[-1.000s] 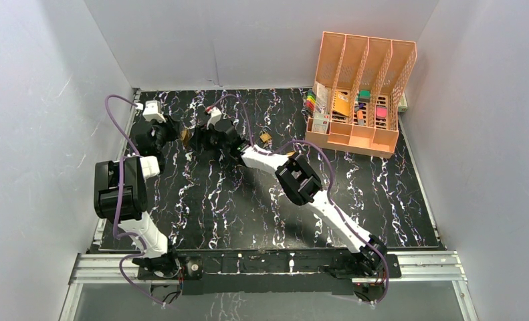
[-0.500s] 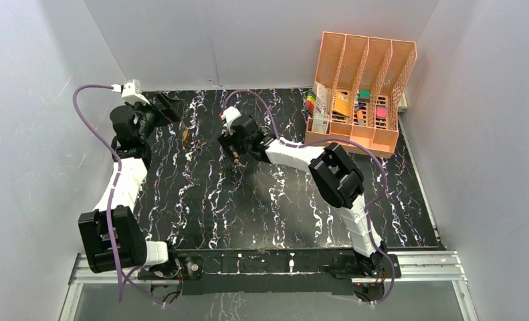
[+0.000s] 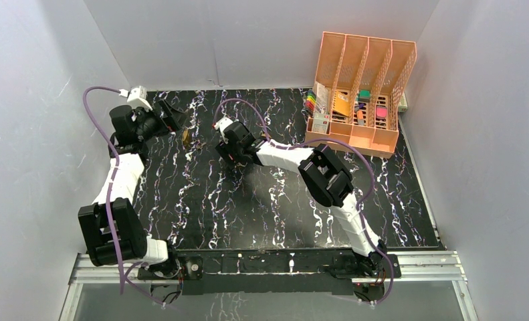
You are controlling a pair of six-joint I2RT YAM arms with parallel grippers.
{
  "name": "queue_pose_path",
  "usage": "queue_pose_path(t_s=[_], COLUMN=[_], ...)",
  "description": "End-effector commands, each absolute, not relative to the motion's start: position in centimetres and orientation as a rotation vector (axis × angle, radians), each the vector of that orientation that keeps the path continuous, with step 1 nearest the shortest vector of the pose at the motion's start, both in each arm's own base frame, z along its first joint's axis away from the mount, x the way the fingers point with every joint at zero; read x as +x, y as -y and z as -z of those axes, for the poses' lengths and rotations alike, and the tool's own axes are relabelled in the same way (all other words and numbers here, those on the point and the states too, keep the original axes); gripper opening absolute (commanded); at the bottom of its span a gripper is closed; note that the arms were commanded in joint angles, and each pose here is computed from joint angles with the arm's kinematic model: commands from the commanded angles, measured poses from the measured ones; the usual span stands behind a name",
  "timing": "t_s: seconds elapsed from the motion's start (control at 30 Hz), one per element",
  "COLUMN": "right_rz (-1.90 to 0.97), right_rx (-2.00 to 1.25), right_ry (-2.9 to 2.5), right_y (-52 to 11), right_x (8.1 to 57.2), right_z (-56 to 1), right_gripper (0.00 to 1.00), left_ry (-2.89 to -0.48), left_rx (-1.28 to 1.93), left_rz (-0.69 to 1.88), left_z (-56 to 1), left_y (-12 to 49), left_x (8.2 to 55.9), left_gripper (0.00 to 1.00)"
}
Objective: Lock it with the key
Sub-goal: Pick up the lock from the center of the board.
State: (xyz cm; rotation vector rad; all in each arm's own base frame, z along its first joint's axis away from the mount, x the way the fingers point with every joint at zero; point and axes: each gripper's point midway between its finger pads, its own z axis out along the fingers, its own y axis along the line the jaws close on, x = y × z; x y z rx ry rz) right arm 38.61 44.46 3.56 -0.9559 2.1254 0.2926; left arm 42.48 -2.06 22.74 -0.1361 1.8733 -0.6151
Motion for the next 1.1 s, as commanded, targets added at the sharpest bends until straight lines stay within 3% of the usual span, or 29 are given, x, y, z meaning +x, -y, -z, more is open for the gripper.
queue_pose_path(t_s=[0.0, 0.1, 0.37, 0.43, 0.53, 1.07], right_rz=[-0.287, -0.324, -0.428, -0.45, -0.464, -0.592], right_rx=[-0.938, -0.952, -0.957, -0.962, -0.955, -0.931], right_ry=[-2.173, -2.204, -2.229, -2.22, -2.205, -2.034], right_y=[-44.3, -44.3, -43.7, -43.5, -42.9, -40.9], right_x=[38.7, 37.9, 35.6, 35.1, 34.8, 33.9], right_z=[-3.0, -1.9, -1.2, -1.5, -2.0, -9.3], right_gripper=[0.78, 0.76, 0.5, 0.37, 0.0, 0.0], left_ry=[-1.841, -1.844, -1.831, -1.827, -1.81, -1.737], left_rx=[-0.11, -0.113, -0.092, -0.092, -0.094, -0.217], left_rz=[0.668, 0.653, 0.651, 0.66, 0.7, 0.827], left_z=[-24.2, -24.1, -24.7, -24.9, -25.5, -25.5], left_y=[1.6, 1.3, 1.4, 1.5, 1.6, -0.9], left_x=[42.4, 42.3, 41.8, 41.8, 41.7, 42.1], left_gripper=[0.98, 0.98, 0.98, 0.98, 0.98, 0.98])
